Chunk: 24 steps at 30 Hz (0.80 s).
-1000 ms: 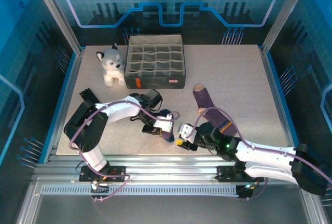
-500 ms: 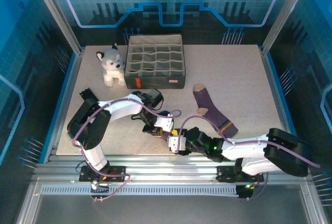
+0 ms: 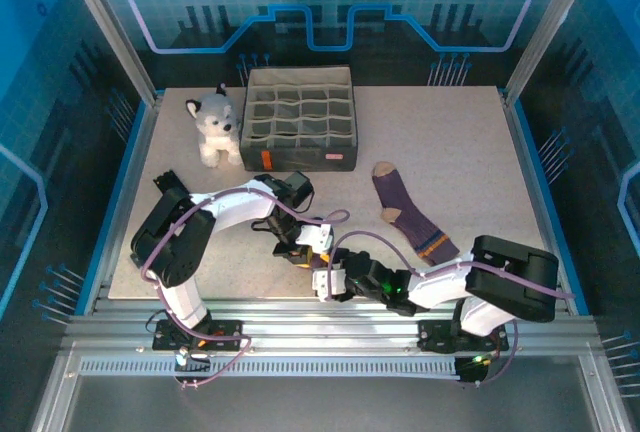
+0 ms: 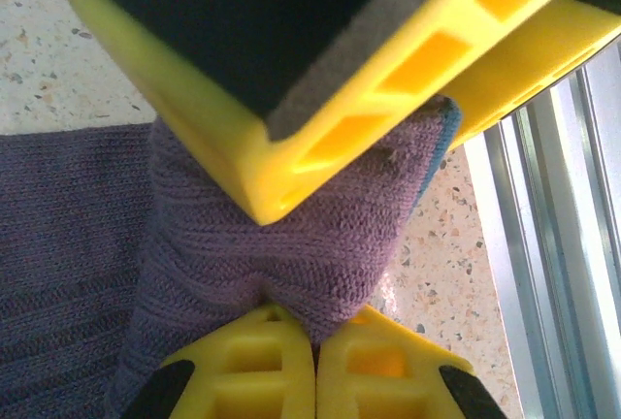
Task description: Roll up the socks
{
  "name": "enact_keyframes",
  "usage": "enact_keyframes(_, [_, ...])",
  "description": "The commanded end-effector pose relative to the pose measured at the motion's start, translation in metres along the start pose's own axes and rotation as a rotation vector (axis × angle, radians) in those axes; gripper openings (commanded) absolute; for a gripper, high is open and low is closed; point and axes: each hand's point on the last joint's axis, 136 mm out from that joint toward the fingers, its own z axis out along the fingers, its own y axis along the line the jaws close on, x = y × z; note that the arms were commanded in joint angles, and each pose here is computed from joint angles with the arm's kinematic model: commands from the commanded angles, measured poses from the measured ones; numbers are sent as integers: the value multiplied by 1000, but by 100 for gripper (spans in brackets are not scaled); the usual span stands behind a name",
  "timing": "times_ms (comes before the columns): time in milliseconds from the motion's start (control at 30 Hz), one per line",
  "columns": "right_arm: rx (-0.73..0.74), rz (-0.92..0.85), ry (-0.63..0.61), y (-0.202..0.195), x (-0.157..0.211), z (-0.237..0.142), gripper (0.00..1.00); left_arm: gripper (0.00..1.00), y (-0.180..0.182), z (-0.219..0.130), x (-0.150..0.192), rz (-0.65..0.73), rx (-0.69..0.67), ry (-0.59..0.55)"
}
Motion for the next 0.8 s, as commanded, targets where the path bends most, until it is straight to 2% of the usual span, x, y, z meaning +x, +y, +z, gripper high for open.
enact_keyframes(0, [45,-15,-22,-9,-11,3,53,0,-13,2,3,-33,73,-4])
enact_keyframes(167, [27,-8,-16,-4,-10,3,23,0,-12,1,3,-25,53,-15])
enact_keyframes(433, [5,4,7,0,-9,6,0,0,-6,-3,-1,7,-15,-34])
enact_keyframes(500, [-7,28,15,1,-10,5,0,1,-2,-5,-2,18,-50,-40])
enact_keyframes(633, [-68,126,44,3,-14,0,0,14,3,-9,-4,37,-135,-69])
enact_keyframes(767, [-107,198,53,5,-16,-6,0,16,3,-11,-4,29,-149,-90])
